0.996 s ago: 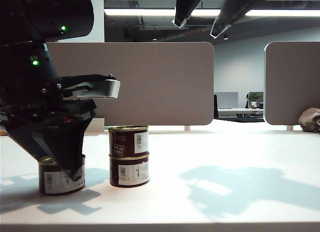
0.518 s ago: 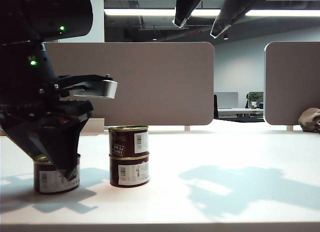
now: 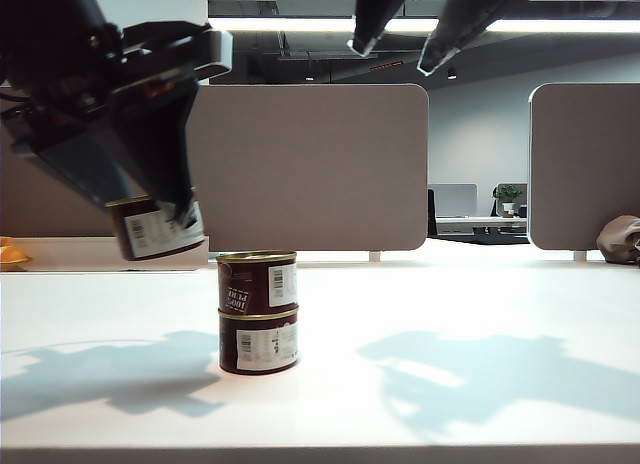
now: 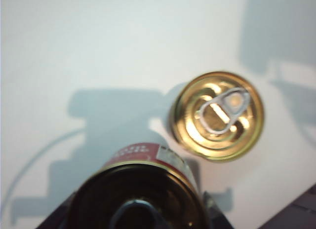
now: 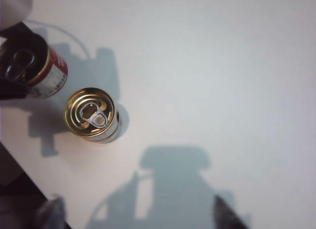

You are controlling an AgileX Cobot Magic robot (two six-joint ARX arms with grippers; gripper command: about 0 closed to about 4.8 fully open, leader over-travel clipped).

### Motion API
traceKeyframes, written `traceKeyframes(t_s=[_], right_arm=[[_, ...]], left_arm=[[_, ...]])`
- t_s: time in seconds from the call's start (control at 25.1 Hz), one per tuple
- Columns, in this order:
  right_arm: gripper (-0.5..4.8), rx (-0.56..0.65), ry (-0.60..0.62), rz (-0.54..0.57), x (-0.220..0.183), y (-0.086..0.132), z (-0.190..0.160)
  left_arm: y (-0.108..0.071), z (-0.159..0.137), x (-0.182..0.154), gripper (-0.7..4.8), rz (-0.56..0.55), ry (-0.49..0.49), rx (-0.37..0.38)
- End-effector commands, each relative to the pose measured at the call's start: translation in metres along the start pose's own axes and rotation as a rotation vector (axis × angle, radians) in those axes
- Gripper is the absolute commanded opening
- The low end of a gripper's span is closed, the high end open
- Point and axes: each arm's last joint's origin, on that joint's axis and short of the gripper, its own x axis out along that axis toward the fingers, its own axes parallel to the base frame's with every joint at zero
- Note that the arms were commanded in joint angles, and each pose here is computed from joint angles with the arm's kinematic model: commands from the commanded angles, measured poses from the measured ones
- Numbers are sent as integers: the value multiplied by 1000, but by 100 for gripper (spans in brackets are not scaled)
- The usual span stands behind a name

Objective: Pick up the cans one by one and stack them together.

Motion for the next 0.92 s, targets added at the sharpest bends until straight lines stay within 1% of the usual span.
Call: traceKeyframes(t_s=[0.04,0.12,0.2,0.24,0.28,0.32,0.36,0.44,0.52,0.6,0.72,0.84,0.92], right_arm=[[312,0,-9,-1,-3,0,1],[306,0,-2,-1,-3,0,0],[289,0,2,-1,-3,0,0],[200,0,3,-3,-3,0,0],[153,0,3,-3,-3,0,0],[121,-1,4,-3,-3,0,0],[101,-1,5,-3,-3,0,0],[95,-1,11,-2,-3,0,-1],[59,-1,21,-2,-3,0,-2],[-3,-3,49,0,-3,0,-5],[-6,-4,57,1,-4,0,-5],[-6,-3,56,1,-4,0,-5],[-6,-3,56,0,-4,0,-6]], left_arm=[[-2,5,-2,148,-39,-37,-23],[-2,5,-2,148,-40,-39,-28],[-2,6,-2,148,-41,-42,-28],[-2,8,-2,148,-59,-61,-27],[-3,9,-3,148,-76,-75,-27],[-3,11,-3,148,-94,-94,-35],[-4,12,-3,148,-102,-107,-47],[-4,14,-3,148,-106,-123,-50],[-4,15,-2,148,-107,-129,-49],[-4,18,0,148,-118,-153,-47],[-5,21,6,148,-141,-160,-56],[-6,21,19,148,-145,-118,-61],[-6,21,22,148,-168,-111,-60]])
